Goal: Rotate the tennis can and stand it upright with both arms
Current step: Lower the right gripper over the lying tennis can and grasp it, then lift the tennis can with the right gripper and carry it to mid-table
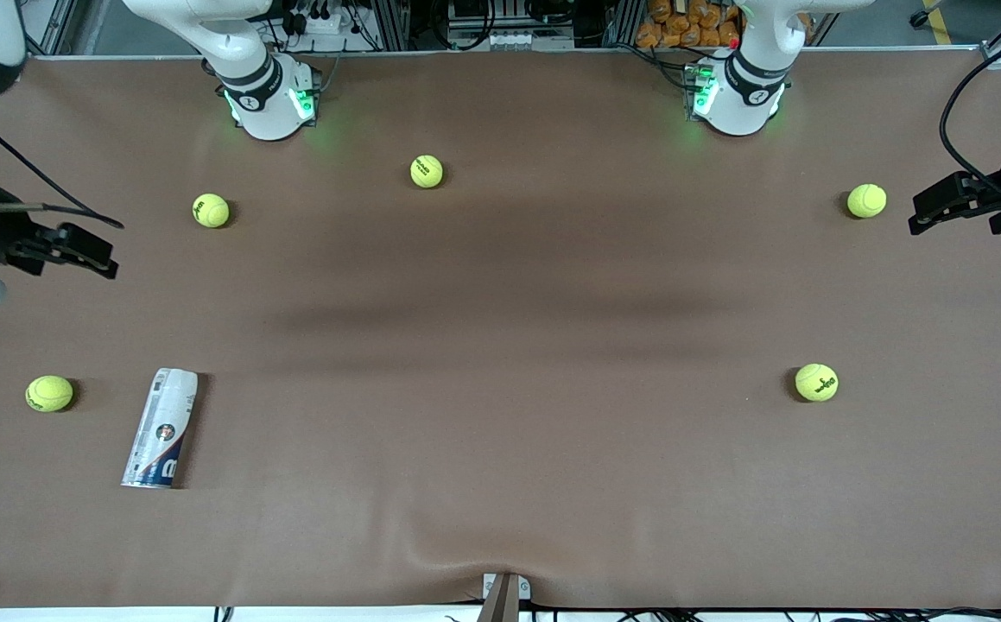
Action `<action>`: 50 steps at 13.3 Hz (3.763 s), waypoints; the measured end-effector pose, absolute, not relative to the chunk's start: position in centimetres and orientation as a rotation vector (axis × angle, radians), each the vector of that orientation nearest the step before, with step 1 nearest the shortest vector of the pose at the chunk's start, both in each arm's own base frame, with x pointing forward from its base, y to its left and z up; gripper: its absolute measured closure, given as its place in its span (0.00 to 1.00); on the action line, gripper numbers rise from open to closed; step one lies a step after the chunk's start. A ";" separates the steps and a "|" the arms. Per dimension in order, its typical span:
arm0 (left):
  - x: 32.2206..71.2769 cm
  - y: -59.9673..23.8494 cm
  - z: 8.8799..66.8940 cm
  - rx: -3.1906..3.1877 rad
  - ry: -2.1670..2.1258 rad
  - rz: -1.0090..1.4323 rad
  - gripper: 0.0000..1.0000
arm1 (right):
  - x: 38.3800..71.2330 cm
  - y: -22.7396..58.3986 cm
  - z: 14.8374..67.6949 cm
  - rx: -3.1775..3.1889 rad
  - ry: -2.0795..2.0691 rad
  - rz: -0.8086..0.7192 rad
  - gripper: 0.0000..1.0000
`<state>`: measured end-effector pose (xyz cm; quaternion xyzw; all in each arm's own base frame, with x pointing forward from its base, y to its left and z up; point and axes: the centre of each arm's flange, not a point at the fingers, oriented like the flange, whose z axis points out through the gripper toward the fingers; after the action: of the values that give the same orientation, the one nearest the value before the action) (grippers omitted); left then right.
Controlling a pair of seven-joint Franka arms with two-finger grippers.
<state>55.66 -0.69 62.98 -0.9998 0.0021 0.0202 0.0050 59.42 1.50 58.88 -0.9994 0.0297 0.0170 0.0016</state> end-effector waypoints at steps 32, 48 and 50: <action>56.8 -0.5 61.7 -3.130 -0.016 0.059 0.00 | 70.4 -11.4 19.2 -3.172 0.070 -0.001 0.00; 57.0 -0.6 61.4 -3.130 -0.014 0.060 0.00 | 72.8 -6.7 24.6 -3.152 -0.315 -0.141 0.44; 57.0 -0.6 61.4 -3.130 -0.014 0.060 0.00 | 73.0 -4.5 25.5 -3.140 -0.415 -0.159 0.44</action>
<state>57.04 -0.57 61.36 -0.9998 -0.0044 0.0191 0.0054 73.01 -4.53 25.49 -0.9900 -0.1310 -0.0500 -0.0150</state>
